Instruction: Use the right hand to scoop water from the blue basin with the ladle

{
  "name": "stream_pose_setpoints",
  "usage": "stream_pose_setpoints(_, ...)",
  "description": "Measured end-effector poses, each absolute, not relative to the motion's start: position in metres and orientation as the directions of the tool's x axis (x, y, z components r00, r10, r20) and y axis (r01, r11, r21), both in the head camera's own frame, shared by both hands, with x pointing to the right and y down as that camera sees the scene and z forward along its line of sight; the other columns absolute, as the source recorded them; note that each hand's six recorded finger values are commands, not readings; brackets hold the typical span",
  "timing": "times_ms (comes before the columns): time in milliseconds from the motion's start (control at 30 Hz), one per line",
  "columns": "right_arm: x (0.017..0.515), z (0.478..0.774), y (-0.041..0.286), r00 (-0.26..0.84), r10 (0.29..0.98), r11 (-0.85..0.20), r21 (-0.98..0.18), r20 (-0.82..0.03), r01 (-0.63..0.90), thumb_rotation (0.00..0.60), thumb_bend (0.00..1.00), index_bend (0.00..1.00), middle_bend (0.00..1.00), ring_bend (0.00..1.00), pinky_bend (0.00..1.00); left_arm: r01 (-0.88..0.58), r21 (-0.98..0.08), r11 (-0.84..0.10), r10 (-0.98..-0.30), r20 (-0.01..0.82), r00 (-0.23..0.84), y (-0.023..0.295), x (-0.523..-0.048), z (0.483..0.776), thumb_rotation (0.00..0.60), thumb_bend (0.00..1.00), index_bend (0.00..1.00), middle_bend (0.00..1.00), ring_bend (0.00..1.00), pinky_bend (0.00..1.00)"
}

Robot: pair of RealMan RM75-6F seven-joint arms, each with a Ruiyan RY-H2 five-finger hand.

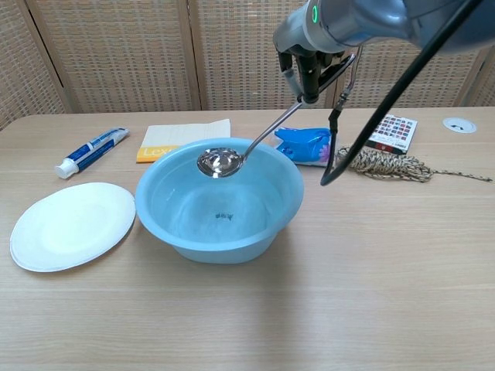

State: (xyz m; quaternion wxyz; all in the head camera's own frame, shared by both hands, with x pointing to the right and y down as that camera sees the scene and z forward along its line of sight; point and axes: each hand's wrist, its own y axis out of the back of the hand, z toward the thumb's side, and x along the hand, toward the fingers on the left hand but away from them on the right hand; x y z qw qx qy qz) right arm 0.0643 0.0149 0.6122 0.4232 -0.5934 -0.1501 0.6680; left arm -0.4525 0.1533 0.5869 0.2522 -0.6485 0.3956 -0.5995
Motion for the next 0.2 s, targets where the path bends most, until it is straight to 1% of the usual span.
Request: stream_pose_setpoints(200,0.0648,0.607,0.0132,0.051,0.739,-0.606,-0.697,-0.671,-0.384,0.6,0.74,0.84,1.0,1.0,1.0,-0.206,-0.801,-0.563,-0.814,0.58,-0.032,0.1535,-0.4519,0.5881,0.6,0.0,0.0,0.0,0.0,0.0)
